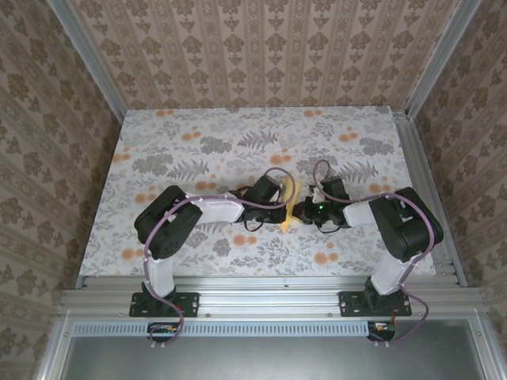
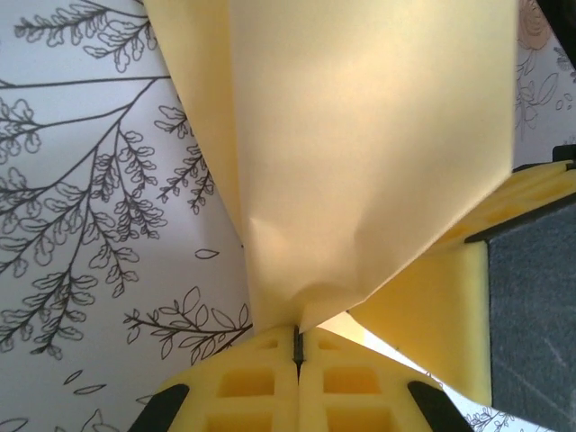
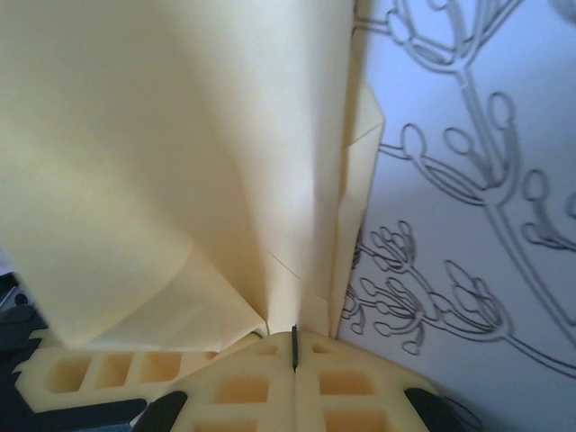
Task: Fold a paper plane with a square sheet of paper (pick it up from the middle)
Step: Fold the wing for the fifth time at the center of the table.
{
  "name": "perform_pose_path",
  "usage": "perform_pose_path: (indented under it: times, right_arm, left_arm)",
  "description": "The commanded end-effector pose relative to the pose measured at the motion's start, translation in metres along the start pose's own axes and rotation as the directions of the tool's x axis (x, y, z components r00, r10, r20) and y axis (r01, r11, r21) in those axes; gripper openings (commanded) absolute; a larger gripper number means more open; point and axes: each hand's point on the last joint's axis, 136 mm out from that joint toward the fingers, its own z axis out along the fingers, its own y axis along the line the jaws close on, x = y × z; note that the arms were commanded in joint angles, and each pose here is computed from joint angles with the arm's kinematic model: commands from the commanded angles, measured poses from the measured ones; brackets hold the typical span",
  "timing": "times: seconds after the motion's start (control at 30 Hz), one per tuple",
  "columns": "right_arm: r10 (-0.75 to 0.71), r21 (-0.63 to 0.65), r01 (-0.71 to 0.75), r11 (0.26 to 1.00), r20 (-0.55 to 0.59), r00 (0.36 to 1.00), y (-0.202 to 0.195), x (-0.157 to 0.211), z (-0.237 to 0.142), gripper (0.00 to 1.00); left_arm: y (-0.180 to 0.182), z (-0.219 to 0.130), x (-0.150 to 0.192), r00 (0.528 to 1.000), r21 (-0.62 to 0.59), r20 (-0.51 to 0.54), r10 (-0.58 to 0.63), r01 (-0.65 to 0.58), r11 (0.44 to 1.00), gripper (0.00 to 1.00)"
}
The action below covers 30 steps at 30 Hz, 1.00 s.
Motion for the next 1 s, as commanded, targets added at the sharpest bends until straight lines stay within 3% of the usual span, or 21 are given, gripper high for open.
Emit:
perform_pose_path:
  times: [0.0,0.23,0.97]
  right_arm:
    - [0.020,0.066,-0.022,0.998,0.021,1.000,-0.012,0.001,-0.007,0.00]
    - [-0.022,0.103,0.018,0.994,0.040,0.999,-0.003,-0.009,-0.017,0.00]
    - [0.006,0.108,-0.003,0.994,-0.025,1.000,-0.013,-0.003,0.001,0.00]
  left_arm:
    - [0.003,0.000,0.009,1.000,0.005,-0.018,-0.012,0.012,1.000,0.00]
    - [0.002,-0.005,0.000,1.000,0.024,0.003,-0.009,0.009,1.000,0.00]
    - [-0.019,-0.009,-0.028,0.997,0.108,0.066,-0.047,0.040,0.993,0.00]
